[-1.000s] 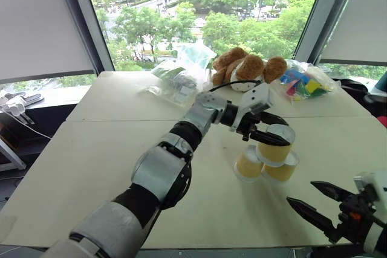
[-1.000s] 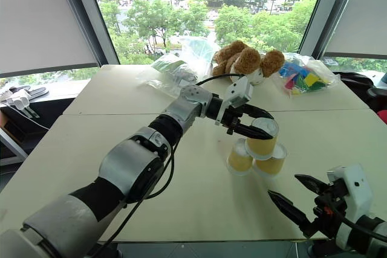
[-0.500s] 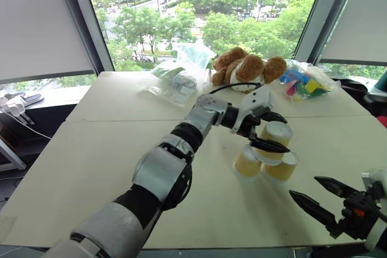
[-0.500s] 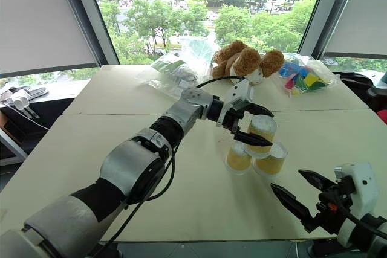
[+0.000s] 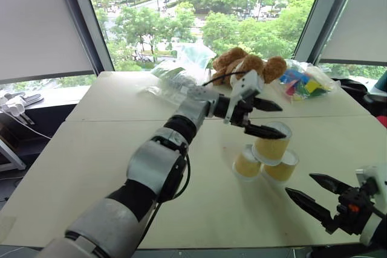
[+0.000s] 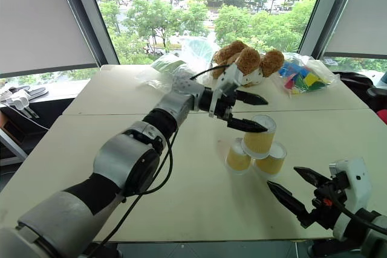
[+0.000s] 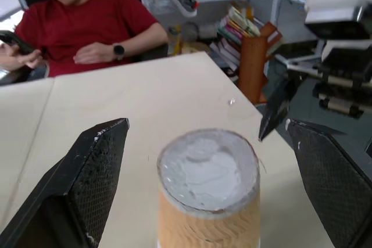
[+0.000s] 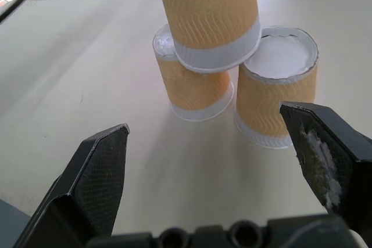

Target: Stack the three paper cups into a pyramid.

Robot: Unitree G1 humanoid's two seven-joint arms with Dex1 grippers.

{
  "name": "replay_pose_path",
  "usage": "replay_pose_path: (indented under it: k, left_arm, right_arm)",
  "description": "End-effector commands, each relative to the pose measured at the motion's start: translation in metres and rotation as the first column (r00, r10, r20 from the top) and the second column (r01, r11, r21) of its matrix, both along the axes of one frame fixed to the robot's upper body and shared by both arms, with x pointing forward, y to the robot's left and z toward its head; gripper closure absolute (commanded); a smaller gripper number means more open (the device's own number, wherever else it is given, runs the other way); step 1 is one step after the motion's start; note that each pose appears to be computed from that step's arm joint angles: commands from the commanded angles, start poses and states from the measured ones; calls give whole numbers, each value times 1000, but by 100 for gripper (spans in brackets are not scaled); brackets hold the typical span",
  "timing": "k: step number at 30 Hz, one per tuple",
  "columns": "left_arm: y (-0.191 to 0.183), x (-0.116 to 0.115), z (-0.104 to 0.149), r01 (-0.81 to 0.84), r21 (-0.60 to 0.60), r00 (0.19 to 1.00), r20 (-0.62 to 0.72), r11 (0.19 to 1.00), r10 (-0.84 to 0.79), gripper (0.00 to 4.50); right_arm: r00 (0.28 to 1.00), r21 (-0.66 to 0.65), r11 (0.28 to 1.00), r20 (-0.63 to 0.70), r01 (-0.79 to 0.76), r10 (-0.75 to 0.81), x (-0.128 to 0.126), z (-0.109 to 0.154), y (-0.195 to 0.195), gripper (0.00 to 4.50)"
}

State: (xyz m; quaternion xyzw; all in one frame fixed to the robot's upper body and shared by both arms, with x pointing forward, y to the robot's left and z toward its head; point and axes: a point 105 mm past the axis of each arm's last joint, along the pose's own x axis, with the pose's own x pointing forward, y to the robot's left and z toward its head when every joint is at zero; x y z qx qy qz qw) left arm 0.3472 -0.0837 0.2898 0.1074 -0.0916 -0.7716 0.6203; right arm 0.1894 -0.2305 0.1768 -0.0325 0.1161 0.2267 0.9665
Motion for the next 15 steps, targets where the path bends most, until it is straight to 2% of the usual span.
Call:
replay_pose_path:
  k: [1, 4, 6, 8, 10, 12, 15]
  left_arm:
    - [33, 12, 38, -60, -110, 997, 33, 992, 64, 3]
    - [92, 31, 24, -165, -67, 986, 1, 984, 166, 3]
    - [135, 36, -3, -238, 24, 971, -32, 971, 239, 3]
    - [179, 28, -43, -331, 141, 934, -88, 933, 345, 3]
    - [210, 7, -78, -407, 228, 888, -127, 884, 442, 3]
    - [219, -7, -92, -454, 261, 856, -138, 852, 498, 3]
    - [218, -13, -94, -476, 267, 840, -143, 838, 523, 3]
  right_arm:
    - [1000, 0, 1000, 29, -8, 8, -1, 7, 0, 0]
    - [1000, 9, 1000, 30, 3, -3, -7, 8, -4, 0]
    - [1000, 10, 1000, 21, 16, -16, -11, 6, -8, 0]
    - [999, 22, 999, 16, 30, -31, -13, 4, -13, 0]
    - [999, 38, 998, 0, 44, -44, -14, -1, -17, 0]
    - [999, 49, 998, -15, 49, -48, -14, -6, -20, 0]
    - [999, 50, 998, -16, 47, -47, -14, -7, -21, 0]
